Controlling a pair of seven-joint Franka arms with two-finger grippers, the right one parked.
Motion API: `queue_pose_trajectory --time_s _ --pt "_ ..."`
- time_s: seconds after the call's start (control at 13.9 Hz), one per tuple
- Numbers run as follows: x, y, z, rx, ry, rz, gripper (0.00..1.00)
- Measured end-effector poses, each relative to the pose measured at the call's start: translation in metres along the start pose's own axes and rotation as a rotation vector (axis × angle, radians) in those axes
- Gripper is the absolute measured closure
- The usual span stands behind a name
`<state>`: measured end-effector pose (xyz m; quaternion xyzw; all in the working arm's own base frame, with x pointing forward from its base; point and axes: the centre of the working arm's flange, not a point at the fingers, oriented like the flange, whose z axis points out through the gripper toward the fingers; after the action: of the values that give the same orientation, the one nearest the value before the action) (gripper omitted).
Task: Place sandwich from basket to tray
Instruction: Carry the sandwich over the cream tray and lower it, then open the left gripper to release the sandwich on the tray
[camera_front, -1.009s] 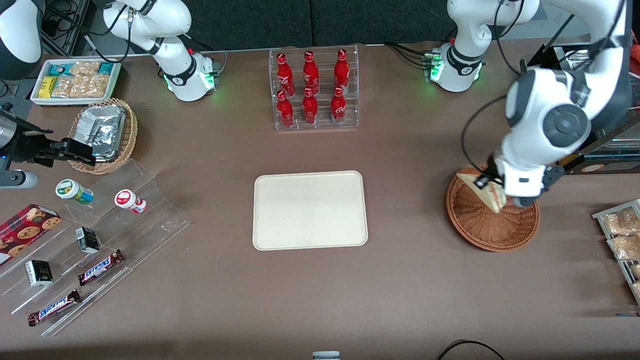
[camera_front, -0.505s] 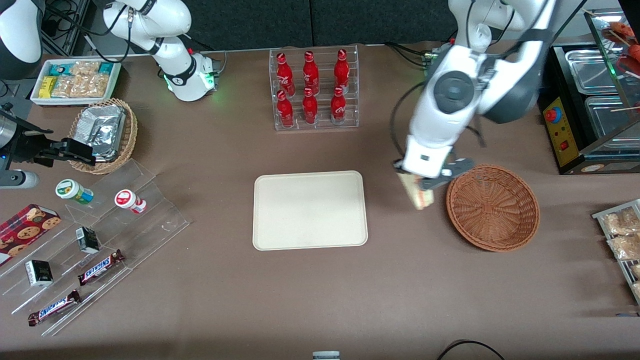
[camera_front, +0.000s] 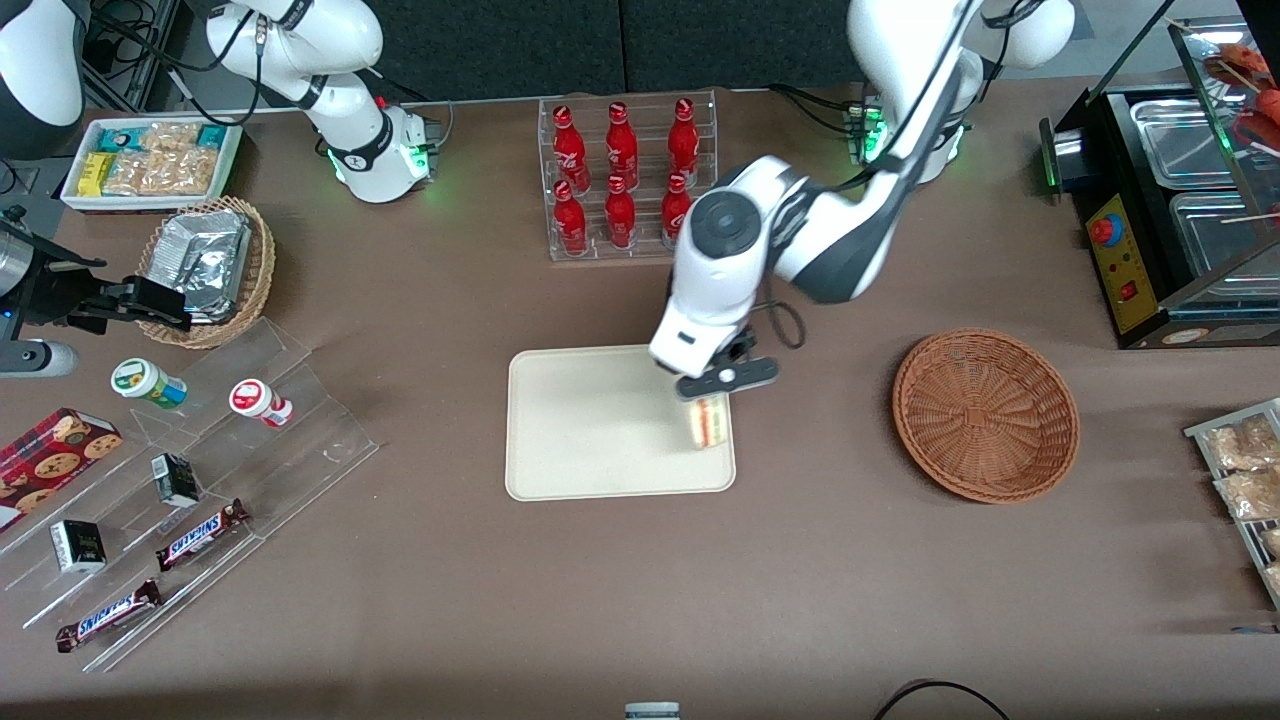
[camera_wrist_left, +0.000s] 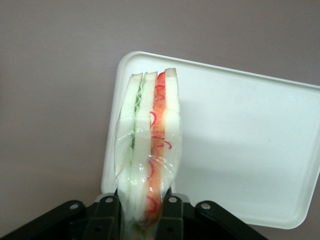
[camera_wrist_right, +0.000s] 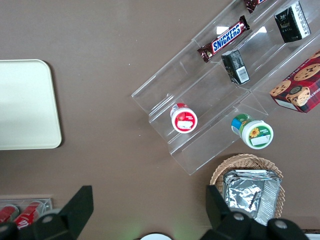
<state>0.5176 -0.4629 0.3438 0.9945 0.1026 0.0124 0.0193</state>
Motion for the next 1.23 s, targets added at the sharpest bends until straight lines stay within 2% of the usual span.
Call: queue_pose_trajectory --time_s 0.36,0.43,0.65,0.86,1.01,1.23 --pt "-0.02 0.045 0.058 -0.03 0.012 0.06 0.72" --pt "-0.025 0.049 0.07 -0.024 0.016 0.076 0.72" --pt "-0.04 0.054 0.1 0.031 0.032 0.136 0.72" --pt "-0.04 0.053 0.109 0.044 0.031 0.145 0.72" --pt "-0.039 0.053 0.108 0.043 0.034 0.148 0.57" --pt "-0.036 0.056 0.102 0.033 0.043 0.149 0.26"
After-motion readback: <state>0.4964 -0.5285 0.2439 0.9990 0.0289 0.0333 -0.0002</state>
